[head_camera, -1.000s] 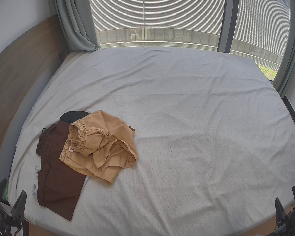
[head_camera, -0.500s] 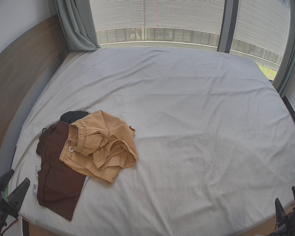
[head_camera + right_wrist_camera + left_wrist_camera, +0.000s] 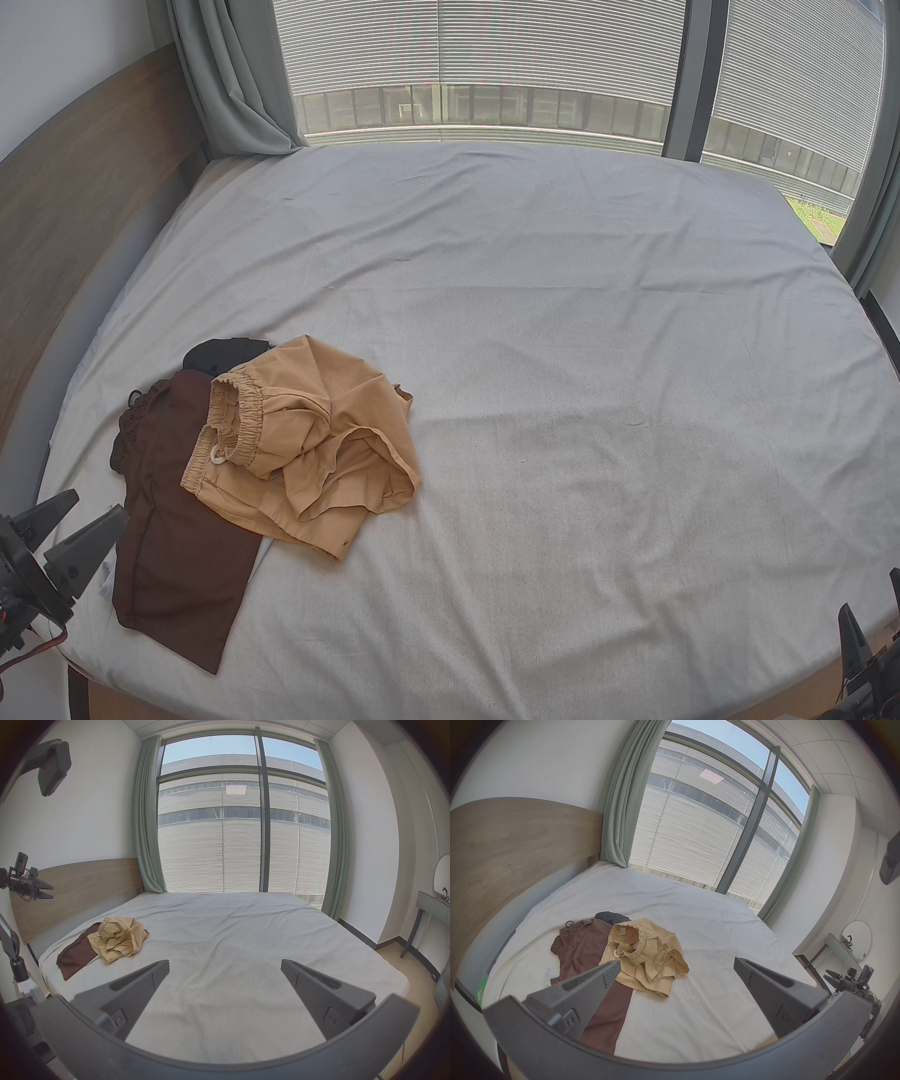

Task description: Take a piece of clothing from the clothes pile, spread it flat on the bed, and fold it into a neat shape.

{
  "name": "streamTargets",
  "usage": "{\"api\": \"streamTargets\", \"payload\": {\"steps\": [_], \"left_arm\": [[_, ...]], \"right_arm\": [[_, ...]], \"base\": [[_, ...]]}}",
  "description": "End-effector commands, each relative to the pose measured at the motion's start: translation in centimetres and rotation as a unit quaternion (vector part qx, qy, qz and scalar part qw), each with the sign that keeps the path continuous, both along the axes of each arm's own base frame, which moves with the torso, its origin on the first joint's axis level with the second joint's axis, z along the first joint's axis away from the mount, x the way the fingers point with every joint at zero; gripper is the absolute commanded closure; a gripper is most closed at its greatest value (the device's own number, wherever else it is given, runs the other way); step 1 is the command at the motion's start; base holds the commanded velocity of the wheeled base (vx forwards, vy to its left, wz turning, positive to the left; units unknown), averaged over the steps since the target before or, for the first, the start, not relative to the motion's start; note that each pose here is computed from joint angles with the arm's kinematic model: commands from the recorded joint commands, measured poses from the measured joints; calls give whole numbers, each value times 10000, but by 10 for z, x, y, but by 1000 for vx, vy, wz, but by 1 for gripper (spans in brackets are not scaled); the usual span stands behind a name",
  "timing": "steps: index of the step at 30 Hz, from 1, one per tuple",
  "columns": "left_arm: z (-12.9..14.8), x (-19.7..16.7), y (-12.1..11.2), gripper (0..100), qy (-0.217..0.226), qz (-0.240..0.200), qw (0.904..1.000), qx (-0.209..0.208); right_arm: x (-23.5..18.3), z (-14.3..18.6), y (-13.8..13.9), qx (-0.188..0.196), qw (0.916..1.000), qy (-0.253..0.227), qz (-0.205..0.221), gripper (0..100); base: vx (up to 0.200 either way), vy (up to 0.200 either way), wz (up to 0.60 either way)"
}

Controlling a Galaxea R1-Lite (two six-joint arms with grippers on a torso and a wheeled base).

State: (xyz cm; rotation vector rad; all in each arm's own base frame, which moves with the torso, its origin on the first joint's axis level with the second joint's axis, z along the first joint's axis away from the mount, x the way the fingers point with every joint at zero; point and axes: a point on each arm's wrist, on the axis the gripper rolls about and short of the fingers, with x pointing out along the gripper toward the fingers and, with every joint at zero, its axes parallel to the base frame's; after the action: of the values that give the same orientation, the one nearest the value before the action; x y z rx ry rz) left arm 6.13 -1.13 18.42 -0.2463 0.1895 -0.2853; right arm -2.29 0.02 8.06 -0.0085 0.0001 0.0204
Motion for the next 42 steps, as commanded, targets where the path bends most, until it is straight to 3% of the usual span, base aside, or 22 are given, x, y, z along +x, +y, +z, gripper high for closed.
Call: {"api": "streamTargets", "payload": {"steps": [1, 19, 42], "left_arm": [[2, 15, -1, 0, 228, -40, 9997, 5], [0, 68, 1, 0, 802, -352, 9955, -349], [-11, 135, 7, 0, 1057, -589, 9914, -495]], "right_arm": [[0, -5, 0, -4, 10000, 14, 5, 0], [0, -5, 0, 4, 10000, 7, 5, 0], [0, -5, 0, -4, 10000, 7, 5, 0]], "base": [[0, 0, 0], [0, 0, 0], [0, 0, 0]]}}
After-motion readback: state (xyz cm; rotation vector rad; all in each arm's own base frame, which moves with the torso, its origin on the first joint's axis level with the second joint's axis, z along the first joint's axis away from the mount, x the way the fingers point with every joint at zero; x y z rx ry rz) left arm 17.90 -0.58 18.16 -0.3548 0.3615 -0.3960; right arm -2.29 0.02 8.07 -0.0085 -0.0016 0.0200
